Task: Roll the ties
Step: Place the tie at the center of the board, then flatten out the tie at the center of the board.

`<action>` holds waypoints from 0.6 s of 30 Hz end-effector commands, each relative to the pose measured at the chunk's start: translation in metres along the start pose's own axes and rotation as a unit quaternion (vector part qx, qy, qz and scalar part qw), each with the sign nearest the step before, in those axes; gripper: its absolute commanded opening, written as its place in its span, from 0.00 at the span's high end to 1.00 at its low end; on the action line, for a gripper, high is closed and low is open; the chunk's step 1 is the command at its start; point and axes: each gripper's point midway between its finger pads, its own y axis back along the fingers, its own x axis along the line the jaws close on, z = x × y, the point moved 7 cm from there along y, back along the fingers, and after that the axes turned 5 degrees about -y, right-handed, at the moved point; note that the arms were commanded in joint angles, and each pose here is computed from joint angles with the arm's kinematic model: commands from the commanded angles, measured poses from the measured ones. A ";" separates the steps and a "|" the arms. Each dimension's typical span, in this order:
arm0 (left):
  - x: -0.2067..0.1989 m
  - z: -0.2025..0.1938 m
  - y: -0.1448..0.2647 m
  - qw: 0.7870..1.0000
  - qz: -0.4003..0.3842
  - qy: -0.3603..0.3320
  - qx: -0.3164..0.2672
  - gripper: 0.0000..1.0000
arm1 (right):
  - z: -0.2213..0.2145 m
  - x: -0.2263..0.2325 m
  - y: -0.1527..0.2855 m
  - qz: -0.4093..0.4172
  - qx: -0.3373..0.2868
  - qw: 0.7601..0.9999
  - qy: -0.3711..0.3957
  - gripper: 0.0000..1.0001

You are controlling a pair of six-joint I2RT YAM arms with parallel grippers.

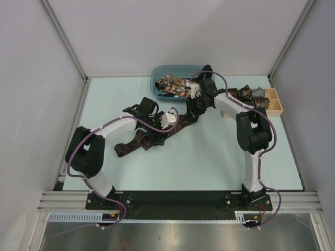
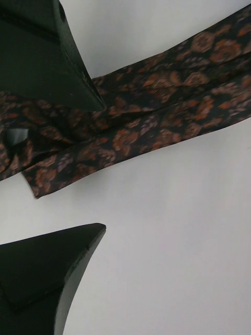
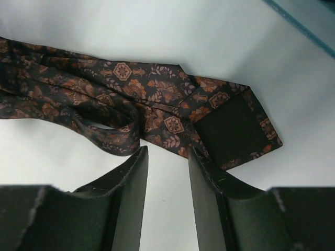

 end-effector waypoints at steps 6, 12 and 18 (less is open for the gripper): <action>0.040 0.037 -0.031 0.995 0.081 -0.061 -0.018 0.01 | 0.024 0.000 -0.016 -0.006 -0.030 0.999 0.028 0.62; 0.044 0.051 -0.041 0.993 0.079 -0.073 -0.043 0.02 | 0.027 0.003 -0.028 -0.004 -0.033 0.999 0.030 0.64; 0.048 0.056 -0.058 0.993 0.079 -0.084 -0.038 0.02 | 0.022 0.007 -0.040 -0.002 -0.027 0.999 0.025 0.63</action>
